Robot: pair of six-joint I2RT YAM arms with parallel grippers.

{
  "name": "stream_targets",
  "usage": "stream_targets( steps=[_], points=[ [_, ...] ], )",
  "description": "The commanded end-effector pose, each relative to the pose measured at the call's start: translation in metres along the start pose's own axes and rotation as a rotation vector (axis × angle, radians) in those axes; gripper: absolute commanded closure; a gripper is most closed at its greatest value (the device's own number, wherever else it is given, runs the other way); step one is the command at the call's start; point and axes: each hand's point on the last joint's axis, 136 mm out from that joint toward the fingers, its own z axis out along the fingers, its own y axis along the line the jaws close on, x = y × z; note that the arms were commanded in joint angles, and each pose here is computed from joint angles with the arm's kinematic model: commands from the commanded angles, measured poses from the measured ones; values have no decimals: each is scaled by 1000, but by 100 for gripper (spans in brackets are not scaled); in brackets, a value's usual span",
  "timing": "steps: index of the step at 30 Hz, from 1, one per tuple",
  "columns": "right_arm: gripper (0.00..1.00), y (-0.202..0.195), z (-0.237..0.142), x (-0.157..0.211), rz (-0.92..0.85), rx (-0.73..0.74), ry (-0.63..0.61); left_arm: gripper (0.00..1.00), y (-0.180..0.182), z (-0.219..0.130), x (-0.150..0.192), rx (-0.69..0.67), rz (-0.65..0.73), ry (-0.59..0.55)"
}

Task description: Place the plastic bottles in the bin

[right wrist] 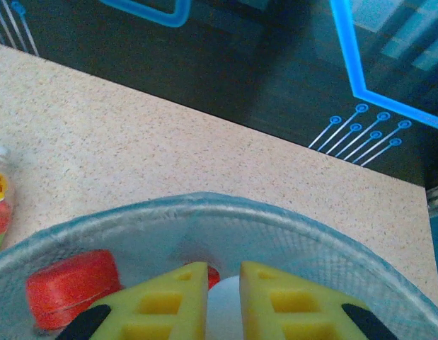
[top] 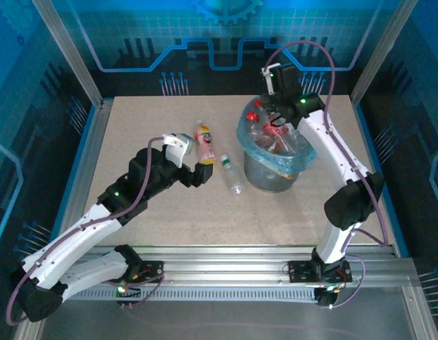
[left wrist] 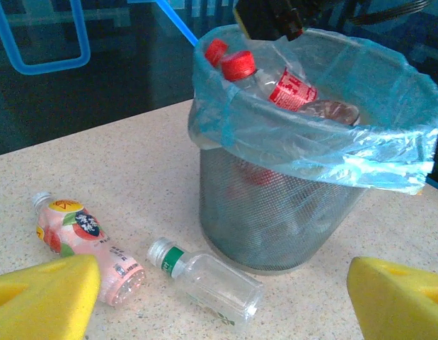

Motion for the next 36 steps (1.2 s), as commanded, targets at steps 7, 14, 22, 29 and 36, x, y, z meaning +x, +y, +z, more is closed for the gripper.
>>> stream_targets(
  steps=[7, 14, 22, 29, 36],
  points=[
    [70, -5, 20, 39, 95, -62, 144, 7, 29, 25, 26, -168, -83, 95],
    [35, -14, -34, -15, 145, -84, -4, 5, 75, 51, 57, -357, -302, 245],
    [23, -15, -97, -32, 169, -91, -131, 6, 124, 89, 97, -454, -529, 367],
    [21, 3, -133, -20, 174, -153, -210, 6, 133, 145, 117, -444, -534, 497],
    [20, 16, -150, -3, 146, -191, -223, 7, 145, 185, 155, -473, -569, 613]
  ],
)
